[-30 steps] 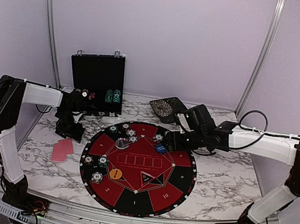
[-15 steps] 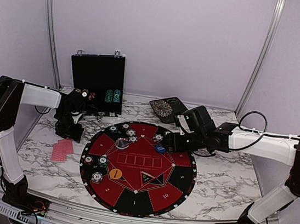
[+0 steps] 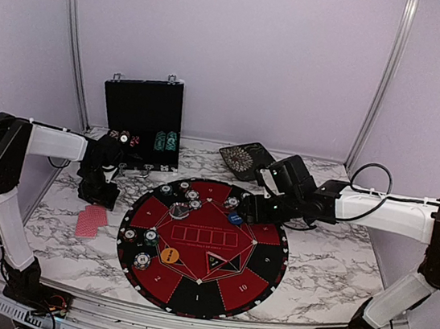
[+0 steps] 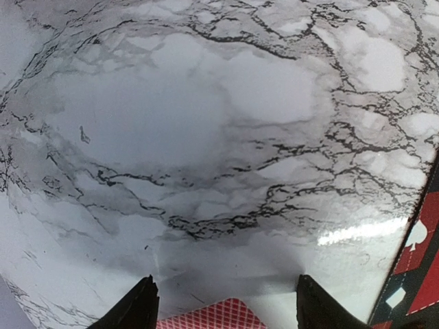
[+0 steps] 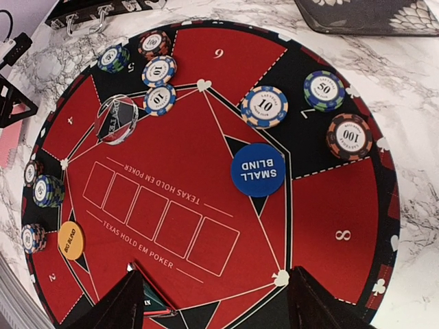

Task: Distribute texas hold em gaming equipment
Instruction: Adjust the poker card at the center of the board.

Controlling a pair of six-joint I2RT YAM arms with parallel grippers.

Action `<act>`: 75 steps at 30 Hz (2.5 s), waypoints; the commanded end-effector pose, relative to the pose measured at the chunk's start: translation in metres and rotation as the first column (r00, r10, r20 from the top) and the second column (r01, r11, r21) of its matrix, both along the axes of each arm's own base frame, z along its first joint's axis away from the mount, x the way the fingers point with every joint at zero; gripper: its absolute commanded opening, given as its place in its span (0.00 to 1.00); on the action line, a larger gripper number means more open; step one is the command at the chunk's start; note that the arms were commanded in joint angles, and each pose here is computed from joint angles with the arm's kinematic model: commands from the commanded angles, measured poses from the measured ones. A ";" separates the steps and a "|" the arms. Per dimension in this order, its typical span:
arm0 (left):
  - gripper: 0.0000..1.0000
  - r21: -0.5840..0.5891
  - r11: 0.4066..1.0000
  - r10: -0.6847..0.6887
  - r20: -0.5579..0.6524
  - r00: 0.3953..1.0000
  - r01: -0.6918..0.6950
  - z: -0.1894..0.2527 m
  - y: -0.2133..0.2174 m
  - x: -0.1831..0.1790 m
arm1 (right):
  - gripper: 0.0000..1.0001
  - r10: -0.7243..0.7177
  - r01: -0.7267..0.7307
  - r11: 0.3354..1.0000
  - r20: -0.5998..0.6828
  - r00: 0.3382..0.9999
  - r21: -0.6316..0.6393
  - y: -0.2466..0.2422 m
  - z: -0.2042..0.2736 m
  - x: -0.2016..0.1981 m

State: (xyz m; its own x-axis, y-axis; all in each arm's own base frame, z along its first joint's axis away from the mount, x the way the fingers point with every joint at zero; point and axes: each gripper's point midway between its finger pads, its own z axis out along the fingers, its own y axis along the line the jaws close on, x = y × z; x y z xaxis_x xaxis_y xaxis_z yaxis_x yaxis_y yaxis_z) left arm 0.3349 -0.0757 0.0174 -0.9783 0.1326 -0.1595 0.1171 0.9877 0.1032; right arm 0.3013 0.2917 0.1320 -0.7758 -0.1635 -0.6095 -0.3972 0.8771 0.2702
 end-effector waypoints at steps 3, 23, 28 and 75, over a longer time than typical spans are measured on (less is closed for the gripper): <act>0.69 0.061 0.998 0.010 -0.054 0.998 -0.007 -0.004 0.016 -0.022 | 0.69 -0.008 0.008 1.000 0.005 1.000 0.030 -0.001 0.010 -0.001; 0.68 0.083 0.996 0.014 -0.022 1.000 -0.012 0.007 0.023 -0.027 | 0.68 0.028 -0.026 0.998 -0.039 0.999 0.052 0.003 0.008 -0.011; 0.68 0.075 0.997 0.015 -0.016 1.000 -0.014 0.009 0.022 -0.028 | 0.68 0.026 -0.023 0.998 -0.044 0.999 0.058 0.003 0.008 -0.012; 0.90 0.079 0.995 0.064 0.005 0.998 -0.064 0.017 0.025 -0.045 | 0.68 0.050 -0.046 0.997 -0.076 0.996 0.057 0.015 -0.001 -0.031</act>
